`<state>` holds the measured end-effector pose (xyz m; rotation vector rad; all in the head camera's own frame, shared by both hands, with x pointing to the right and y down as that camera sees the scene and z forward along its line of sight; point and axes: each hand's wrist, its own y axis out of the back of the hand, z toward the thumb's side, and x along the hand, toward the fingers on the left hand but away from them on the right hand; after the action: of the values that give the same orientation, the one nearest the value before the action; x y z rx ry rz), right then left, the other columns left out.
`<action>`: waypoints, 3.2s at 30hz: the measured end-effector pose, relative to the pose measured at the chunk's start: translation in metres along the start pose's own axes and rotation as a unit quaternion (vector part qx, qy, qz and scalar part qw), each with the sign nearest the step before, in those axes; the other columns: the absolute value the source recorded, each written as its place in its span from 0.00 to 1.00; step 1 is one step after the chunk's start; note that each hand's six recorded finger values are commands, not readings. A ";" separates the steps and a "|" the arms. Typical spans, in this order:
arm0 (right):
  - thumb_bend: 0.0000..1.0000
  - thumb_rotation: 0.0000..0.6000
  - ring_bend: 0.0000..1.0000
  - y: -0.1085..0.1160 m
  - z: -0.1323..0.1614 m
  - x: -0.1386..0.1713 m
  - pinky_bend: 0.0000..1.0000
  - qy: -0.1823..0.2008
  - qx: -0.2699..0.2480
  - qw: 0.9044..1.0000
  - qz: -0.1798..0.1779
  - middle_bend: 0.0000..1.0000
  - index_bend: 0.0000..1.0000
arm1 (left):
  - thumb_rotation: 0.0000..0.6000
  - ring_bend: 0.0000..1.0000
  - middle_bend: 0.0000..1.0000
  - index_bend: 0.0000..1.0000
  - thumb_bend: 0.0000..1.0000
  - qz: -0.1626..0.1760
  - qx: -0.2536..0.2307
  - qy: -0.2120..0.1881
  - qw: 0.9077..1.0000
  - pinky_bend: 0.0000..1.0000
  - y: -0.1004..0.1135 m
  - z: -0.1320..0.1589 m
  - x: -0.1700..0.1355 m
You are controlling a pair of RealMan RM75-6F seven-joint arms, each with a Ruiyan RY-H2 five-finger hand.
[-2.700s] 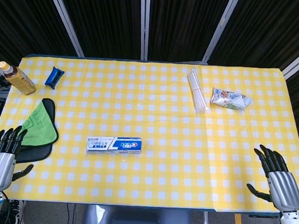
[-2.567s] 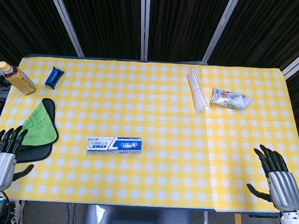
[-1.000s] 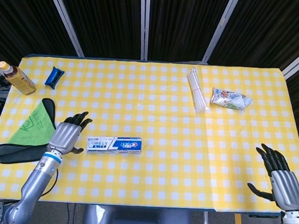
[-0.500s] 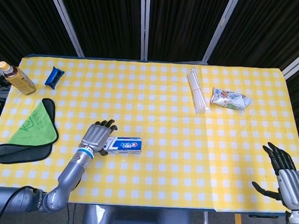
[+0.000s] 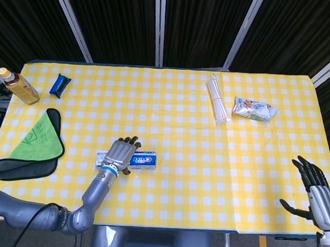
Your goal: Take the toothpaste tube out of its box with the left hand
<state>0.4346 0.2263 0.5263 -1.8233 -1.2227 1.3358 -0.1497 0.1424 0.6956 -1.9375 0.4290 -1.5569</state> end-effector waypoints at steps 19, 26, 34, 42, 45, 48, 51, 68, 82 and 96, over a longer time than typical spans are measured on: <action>0.08 1.00 0.00 0.004 0.000 0.001 0.00 0.002 -0.004 1.000 -0.006 0.00 0.00 | 1.00 0.37 0.35 0.54 0.41 0.040 0.013 0.012 0.999 0.40 -0.006 0.016 0.006; 0.08 1.00 0.00 0.005 0.000 0.001 0.00 0.002 -0.004 1.000 -0.008 0.00 0.00 | 1.00 0.37 0.35 0.54 0.41 0.101 -0.004 -0.003 0.995 0.40 0.010 0.017 0.000; 0.08 1.00 0.00 0.006 0.000 0.001 0.00 0.002 -0.006 1.000 -0.011 0.00 0.00 | 1.00 0.37 0.35 0.55 0.41 0.150 0.011 -0.011 0.989 0.40 0.047 0.007 -0.006; 0.08 1.00 0.00 0.007 -0.001 0.001 0.00 0.001 -0.006 1.000 -0.013 0.00 0.00 | 1.00 0.37 0.35 0.55 0.41 0.214 -0.004 -0.034 0.976 0.40 0.098 0.018 -0.014; 0.08 1.00 0.00 0.007 -0.001 0.000 0.00 0.001 -0.007 1.000 -0.014 0.00 0.00 | 1.00 0.37 0.35 0.54 0.41 0.246 -0.028 -0.052 0.967 0.40 0.114 0.023 -0.018; 0.08 1.00 0.00 0.006 0.000 0.001 0.00 0.002 -0.006 1.000 -0.013 0.00 0.00 | 1.00 0.37 0.35 0.54 0.41 0.283 -0.050 -0.073 0.955 0.40 0.129 0.027 -0.023; 0.08 1.00 0.00 0.006 0.001 0.001 0.00 0.003 -0.006 1.000 -0.013 0.00 0.00 | 1.00 0.37 0.34 0.53 0.41 0.317 -0.077 -0.093 0.941 0.39 0.142 0.029 -0.029; 0.08 1.00 0.00 0.006 0.001 0.001 0.00 0.004 -0.006 1.000 -0.014 0.00 0.00 | 1.00 0.33 0.28 0.46 0.40 0.399 -0.114 -0.133 0.900 0.37 0.157 0.029 -0.043; 0.08 1.00 0.00 0.006 0.002 0.001 0.00 0.004 -0.006 1.000 -0.013 0.00 0.00 | 1.00 0.32 0.27 0.45 0.40 0.428 -0.150 -0.151 0.879 0.37 0.163 0.032 -0.050; 0.08 1.00 0.00 0.005 0.002 0.001 0.00 0.005 -0.005 1.000 -0.012 0.00 0.00 | 1.00 0.32 0.27 0.46 0.40 0.418 -0.140 -0.150 0.885 0.37 0.161 0.028 -0.052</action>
<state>0.4342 0.2249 0.5209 -1.8129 -1.2444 1.3085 -0.1169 0.0578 0.5505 -1.7666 1.2076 -0.6484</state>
